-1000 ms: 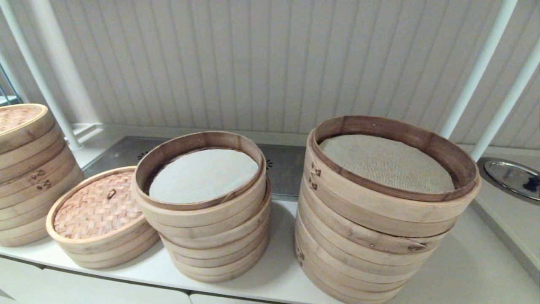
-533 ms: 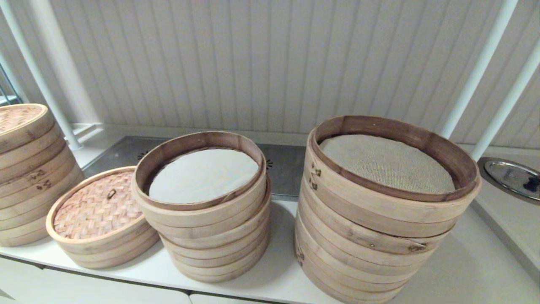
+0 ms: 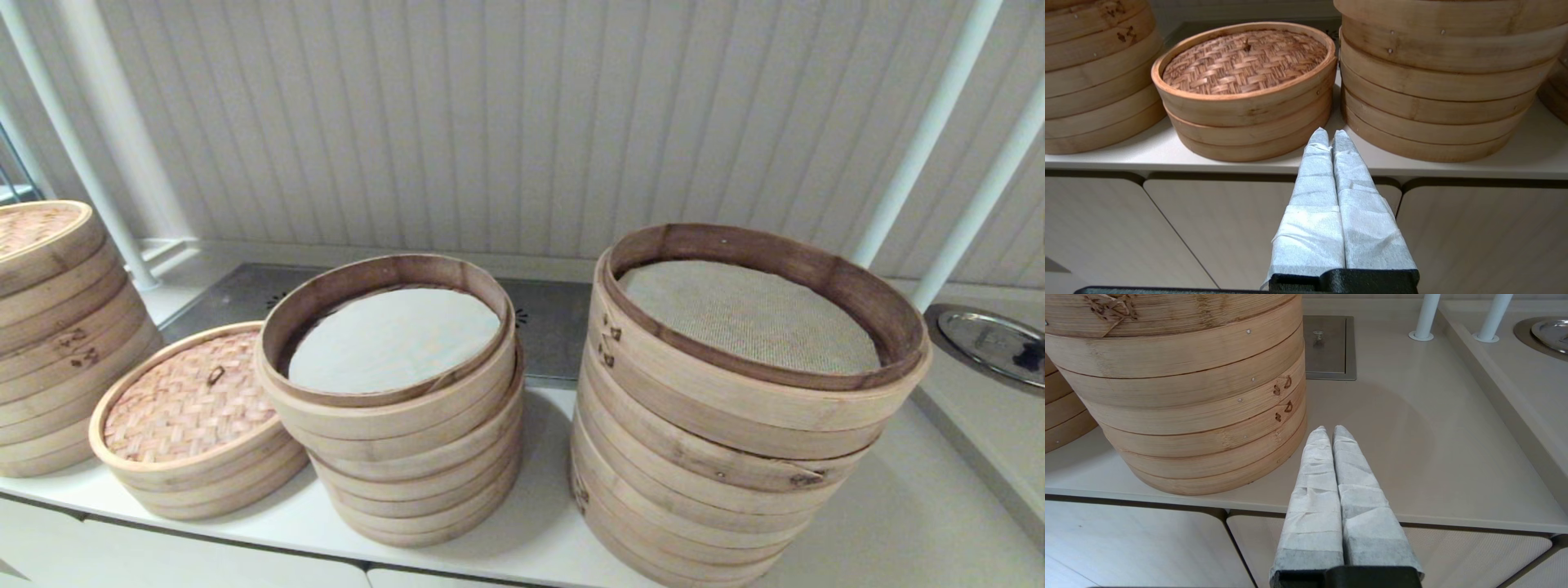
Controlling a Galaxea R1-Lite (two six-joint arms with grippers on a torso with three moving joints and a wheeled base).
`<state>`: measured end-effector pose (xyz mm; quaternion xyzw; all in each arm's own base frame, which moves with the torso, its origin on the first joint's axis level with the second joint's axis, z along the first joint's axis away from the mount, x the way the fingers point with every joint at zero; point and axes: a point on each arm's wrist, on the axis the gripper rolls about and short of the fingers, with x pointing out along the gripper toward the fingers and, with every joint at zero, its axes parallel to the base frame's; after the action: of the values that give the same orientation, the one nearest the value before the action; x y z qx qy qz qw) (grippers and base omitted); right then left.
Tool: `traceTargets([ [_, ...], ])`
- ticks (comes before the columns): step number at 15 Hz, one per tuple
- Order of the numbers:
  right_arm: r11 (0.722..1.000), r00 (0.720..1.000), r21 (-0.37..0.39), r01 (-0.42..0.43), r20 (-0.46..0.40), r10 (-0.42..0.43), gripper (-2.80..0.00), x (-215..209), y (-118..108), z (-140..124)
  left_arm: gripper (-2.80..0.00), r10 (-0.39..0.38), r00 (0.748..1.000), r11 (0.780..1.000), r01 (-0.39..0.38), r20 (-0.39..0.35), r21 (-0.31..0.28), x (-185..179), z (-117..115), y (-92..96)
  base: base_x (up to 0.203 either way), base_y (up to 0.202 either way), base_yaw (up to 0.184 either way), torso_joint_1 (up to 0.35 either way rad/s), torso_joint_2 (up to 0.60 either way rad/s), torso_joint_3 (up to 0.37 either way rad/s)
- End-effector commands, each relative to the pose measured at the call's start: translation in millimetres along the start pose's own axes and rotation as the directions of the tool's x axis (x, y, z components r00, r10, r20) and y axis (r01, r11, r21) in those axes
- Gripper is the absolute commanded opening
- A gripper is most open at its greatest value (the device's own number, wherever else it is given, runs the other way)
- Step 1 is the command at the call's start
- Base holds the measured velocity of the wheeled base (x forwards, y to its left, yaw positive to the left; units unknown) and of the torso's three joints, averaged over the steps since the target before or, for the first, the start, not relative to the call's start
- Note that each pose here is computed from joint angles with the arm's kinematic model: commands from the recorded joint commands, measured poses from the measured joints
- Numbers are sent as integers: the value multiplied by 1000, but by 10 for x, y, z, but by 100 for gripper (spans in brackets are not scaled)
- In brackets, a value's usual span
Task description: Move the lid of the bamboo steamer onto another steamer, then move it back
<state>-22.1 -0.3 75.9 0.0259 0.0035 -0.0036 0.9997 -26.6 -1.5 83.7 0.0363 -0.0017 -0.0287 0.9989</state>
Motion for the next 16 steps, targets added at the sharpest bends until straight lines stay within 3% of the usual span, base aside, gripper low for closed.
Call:
traceTargets([
  [1,1000,1000,0,0,-1,0,-280,1,0,-4,-280,1,1000,1000,-1,7,0,-5,-18,-2,0,0,0,0,0,0],
  [8,1000,1000,0,-1,-2,1,-280,1,0,-5,-280,40,999,999,-40,-2,19,29,-96,3,0,0,0,0,0,0],
  [10,1000,1000,0,-1,0,1,-280,1,0,-4,-280,36,999,998,-36,-12,57,37,-86,4,0,0,0,0,0,0],
  [11,1000,1000,0,-1,0,1,-280,1,0,-4,-280,37,999,998,-36,-13,48,38,-92,4,0,0,0,0,0,0],
  [14,1000,1000,0,-1,0,1,-280,1,0,-4,-280,48,999,998,-49,-3,-49,35,-77,8,0,0,0,0,0,0],
  [16,1000,1000,0,-1,0,1,-280,1,0,-4,-280,51,999,997,-51,-3,-51,35,-80,9,0,0,0,0,0,0],
])
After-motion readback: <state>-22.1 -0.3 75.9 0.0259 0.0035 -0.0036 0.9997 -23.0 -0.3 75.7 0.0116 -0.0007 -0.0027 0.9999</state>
